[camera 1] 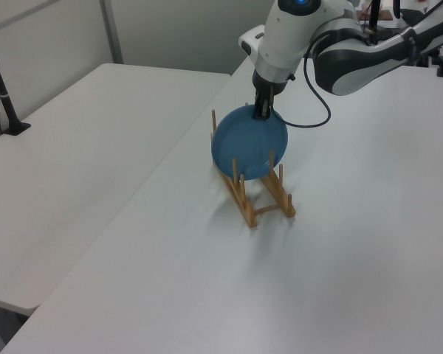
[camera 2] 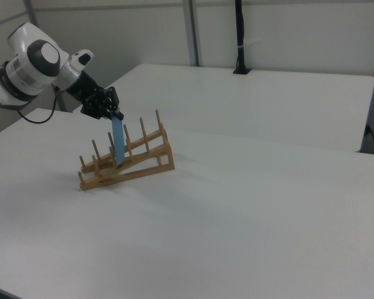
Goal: Pick plate from plate rack
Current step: 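Lower the open gripper onto the plate's rim and close it, then lift the gripped blue plate up out of the rack slots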
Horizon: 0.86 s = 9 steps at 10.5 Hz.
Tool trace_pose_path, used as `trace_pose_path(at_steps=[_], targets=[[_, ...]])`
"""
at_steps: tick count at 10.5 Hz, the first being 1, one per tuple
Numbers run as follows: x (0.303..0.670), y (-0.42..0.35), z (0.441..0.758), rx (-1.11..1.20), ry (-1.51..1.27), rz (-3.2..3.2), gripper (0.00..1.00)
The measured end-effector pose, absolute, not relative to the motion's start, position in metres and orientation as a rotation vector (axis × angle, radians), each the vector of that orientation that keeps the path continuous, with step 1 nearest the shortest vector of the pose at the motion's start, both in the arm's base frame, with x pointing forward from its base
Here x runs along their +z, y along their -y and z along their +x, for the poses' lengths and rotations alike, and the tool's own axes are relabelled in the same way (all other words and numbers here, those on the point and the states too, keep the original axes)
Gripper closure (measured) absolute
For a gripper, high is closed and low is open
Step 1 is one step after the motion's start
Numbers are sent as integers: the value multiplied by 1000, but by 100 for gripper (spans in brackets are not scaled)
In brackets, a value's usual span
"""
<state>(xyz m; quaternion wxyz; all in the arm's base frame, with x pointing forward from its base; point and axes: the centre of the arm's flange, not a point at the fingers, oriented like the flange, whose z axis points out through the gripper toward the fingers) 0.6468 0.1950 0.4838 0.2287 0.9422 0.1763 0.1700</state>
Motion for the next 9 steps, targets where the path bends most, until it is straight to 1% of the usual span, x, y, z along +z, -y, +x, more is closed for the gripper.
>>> trace_pose_path(at_steps=[1, 2, 3, 7, 9], targets=[[486, -195, 647, 473, -487, 2587, 81], [489, -194, 647, 480, -485, 2584, 82], [493, -192, 648, 489, -480, 2581, 91], [503, -188, 649, 510, -465, 2580, 92], [519, -187, 650, 549, -452, 2578, 92]])
